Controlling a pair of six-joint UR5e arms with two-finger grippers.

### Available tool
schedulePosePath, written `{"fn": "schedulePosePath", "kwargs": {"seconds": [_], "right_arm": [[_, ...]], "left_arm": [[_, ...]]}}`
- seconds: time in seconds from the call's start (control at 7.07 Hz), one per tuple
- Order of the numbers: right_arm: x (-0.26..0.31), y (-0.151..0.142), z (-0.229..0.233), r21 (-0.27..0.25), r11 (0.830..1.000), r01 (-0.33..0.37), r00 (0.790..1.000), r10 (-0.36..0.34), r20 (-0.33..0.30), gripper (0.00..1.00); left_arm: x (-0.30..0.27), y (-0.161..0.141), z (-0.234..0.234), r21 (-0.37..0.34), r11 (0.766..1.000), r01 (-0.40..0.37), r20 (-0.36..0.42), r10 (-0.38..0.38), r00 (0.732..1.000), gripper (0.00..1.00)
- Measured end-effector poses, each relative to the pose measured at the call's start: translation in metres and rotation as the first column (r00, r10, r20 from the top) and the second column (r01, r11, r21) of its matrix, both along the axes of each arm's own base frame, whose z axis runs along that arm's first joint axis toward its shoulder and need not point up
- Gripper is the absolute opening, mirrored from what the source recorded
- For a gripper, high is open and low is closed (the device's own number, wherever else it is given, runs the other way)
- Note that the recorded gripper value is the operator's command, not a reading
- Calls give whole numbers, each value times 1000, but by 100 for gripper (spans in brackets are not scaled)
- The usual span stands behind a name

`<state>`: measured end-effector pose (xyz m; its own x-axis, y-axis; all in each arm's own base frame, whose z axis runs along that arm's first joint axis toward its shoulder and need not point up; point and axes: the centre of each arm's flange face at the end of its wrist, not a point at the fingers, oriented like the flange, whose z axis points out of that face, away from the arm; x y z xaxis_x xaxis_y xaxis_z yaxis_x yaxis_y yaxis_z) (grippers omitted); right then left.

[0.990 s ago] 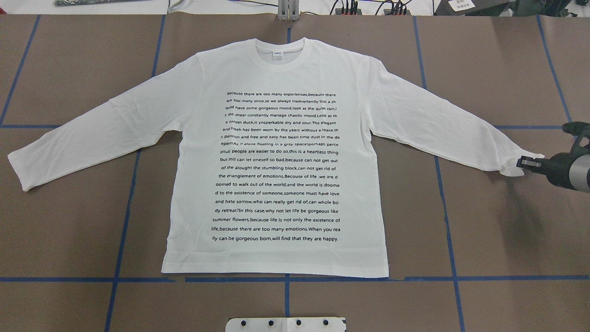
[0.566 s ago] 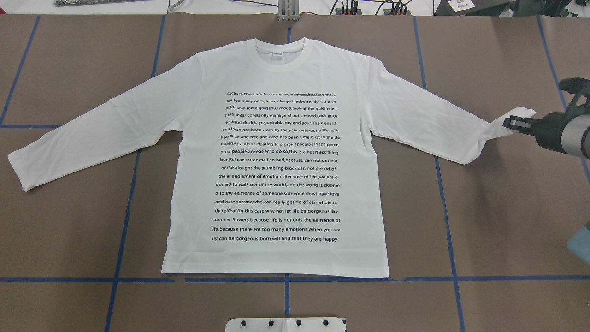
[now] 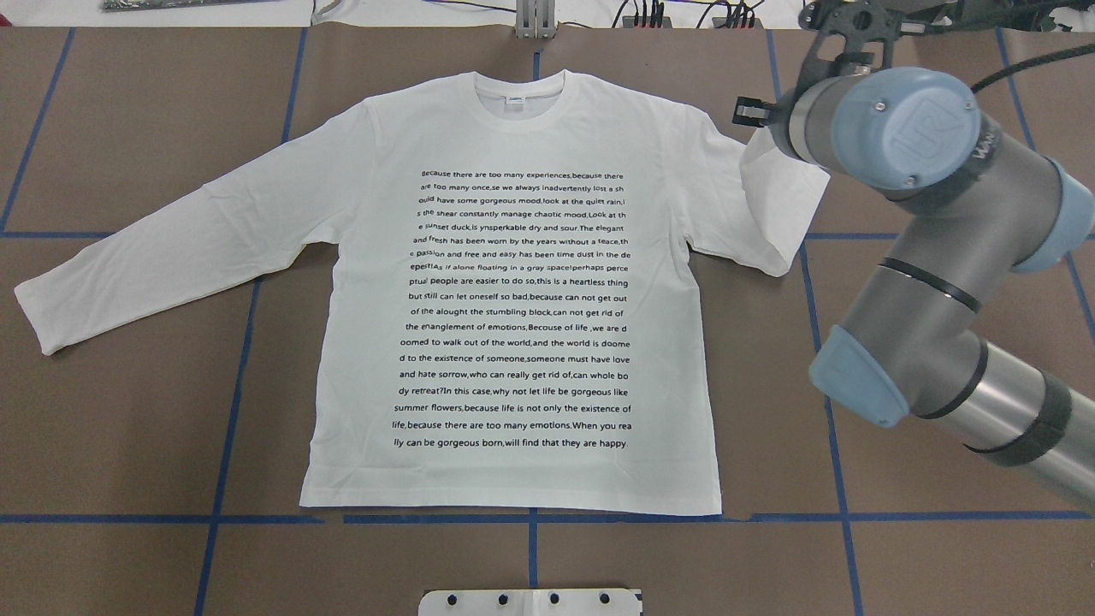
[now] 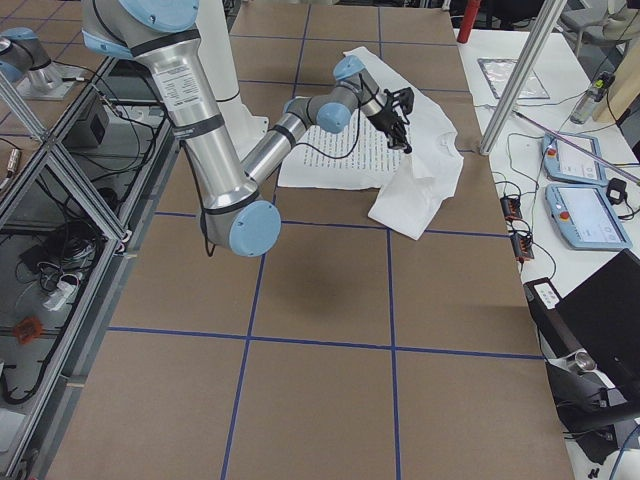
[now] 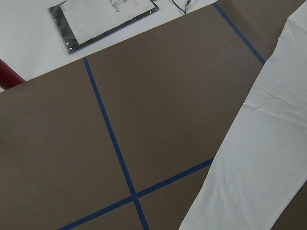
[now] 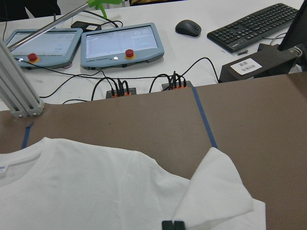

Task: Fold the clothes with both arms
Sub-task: 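Carry the sleeve across the shirt body and release it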

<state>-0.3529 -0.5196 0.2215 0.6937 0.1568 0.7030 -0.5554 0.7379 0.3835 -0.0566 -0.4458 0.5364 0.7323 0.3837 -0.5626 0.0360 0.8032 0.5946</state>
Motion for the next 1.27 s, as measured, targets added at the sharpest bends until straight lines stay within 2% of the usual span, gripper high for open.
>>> {"fn": "schedulePosePath", "kwargs": {"seconds": [0.28, 0.57, 0.85, 1.27], "right_arm": [[-56, 14, -85, 75, 997, 1, 1000, -3, 15, 0], [-134, -1, -162, 103, 995, -16, 1000, 15, 11, 0], [-198, 7, -194, 114, 993, -14, 1000, 15, -11, 0], [-311, 46, -214, 110, 991, 76, 996, -71, -53, 0]], "left_arm": [[0, 0, 2, -4, 1000, 0, 0, 0, 1000, 100], [0, 0, 3, -7, 1000, 1, 1, -1, 1000, 100], [0, 0, 8, -14, 1000, 1, 1, -1, 1000, 100], [-2, 10, 20, -35, 999, 3, 2, -3, 1000, 100]]}}
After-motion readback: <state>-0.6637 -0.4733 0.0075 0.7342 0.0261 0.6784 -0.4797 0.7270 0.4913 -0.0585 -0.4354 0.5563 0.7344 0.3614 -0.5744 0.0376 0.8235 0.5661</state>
